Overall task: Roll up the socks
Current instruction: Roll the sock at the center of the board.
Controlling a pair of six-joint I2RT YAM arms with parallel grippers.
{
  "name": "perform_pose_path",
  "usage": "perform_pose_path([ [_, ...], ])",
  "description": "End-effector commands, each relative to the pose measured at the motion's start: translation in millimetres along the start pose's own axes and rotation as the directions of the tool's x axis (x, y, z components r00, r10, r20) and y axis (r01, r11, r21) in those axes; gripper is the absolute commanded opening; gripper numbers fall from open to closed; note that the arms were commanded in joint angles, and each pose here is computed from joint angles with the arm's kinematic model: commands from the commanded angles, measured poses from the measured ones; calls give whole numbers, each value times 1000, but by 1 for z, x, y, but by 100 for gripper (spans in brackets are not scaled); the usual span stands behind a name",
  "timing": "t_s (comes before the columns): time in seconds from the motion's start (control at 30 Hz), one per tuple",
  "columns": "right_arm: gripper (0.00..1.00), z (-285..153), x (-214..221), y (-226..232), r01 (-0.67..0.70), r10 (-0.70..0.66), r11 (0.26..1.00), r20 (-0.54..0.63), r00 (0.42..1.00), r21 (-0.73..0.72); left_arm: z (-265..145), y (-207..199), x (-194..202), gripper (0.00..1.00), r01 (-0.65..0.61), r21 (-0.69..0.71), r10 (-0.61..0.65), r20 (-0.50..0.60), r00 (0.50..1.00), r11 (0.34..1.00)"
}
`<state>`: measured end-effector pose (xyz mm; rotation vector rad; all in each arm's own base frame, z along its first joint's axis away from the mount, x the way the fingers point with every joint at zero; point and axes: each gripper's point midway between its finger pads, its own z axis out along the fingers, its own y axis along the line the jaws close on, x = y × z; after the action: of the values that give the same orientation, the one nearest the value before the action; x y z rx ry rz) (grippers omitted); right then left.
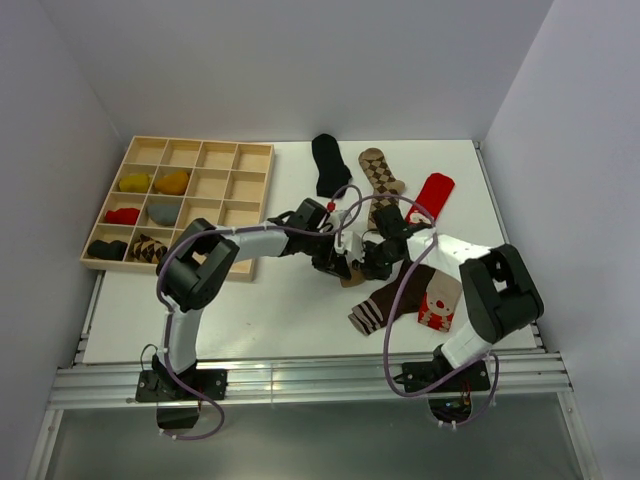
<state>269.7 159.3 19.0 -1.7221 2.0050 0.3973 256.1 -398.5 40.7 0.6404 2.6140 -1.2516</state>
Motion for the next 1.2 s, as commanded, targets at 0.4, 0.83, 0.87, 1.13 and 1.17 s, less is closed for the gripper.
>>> perform_pose_path([
  [0.4, 12, 4, 9, -1, -158, 136, 974, -138, 981, -163, -64, 22, -22, 40, -116, -274, 224, 409, 884, 955],
  [0.83, 12, 3, 9, -5, -251, 191, 924, -224, 956, -287, -79, -13, -15, 51, -326, -677, 687, 367, 627, 660],
  [0.87, 12, 3, 9, -5, -258, 195, 922, -227, 954, -290, -71, -25, -12, 51, -366, -684, 721, 343, 602, 631],
  [1.13, 12, 2, 11, -5, -284, 201, 903, -268, 942, -323, -38, -26, -11, 56, -486, -806, 897, 120, 425, 338],
  [1.17, 12, 3, 13, -4, -292, 203, 898, -277, 939, -330, -33, -30, -10, 57, -498, -804, 906, 112, 409, 325],
])
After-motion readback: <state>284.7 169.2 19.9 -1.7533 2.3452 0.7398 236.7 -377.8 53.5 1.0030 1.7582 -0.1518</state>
